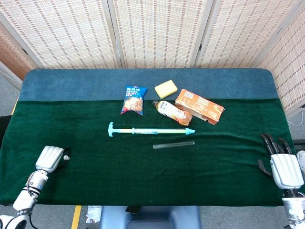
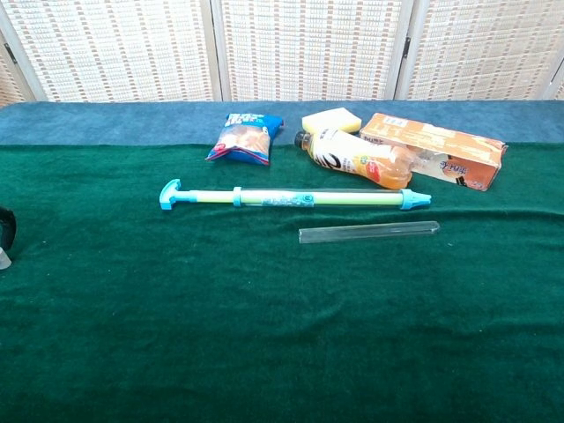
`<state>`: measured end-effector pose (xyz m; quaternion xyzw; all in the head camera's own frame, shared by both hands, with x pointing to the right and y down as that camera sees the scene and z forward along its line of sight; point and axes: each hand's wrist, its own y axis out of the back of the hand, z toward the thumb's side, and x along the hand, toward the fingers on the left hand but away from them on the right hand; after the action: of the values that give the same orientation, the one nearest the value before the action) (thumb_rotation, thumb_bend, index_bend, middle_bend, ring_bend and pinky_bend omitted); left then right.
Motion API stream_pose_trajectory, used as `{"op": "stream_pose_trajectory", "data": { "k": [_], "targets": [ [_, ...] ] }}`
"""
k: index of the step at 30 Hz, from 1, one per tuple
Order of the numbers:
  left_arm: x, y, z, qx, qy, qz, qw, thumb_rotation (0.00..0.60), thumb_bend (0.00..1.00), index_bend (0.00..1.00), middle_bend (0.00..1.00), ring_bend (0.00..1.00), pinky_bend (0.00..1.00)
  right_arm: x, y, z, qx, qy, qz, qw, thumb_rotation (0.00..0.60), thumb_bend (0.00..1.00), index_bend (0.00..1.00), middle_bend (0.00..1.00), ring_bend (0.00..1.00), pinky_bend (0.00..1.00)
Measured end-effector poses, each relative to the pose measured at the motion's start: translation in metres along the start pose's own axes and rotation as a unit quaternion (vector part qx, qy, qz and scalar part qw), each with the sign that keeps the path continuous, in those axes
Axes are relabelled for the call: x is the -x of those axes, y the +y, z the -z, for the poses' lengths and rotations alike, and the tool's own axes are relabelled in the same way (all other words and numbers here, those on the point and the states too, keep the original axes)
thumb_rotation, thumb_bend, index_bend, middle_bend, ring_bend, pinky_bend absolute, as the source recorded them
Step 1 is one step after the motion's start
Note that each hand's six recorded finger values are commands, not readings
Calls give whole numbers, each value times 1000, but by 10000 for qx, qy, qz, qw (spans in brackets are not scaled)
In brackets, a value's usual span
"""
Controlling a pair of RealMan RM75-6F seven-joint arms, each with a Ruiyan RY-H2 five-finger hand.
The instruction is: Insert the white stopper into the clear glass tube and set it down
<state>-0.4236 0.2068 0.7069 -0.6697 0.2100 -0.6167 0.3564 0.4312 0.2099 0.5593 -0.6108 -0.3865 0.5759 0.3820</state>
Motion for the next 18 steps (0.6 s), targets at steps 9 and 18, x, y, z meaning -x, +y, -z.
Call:
{"op": "stream_pose_trajectory", "data": {
  "k": [9, 18],
  "targets": [
    [-1, 1, 0, 32, -19, -55, 10000, 600, 491, 571, 967, 871, 779, 0, 1, -1, -8, 9, 18, 10000, 600, 474, 59, 134, 254, 114],
    [1, 19, -1, 233, -94, -294, 9993, 600, 499, 593, 970, 874, 779, 13, 6, -23, -22, 456, 16, 9990, 600, 472, 129, 245, 353, 218]
  ]
}}
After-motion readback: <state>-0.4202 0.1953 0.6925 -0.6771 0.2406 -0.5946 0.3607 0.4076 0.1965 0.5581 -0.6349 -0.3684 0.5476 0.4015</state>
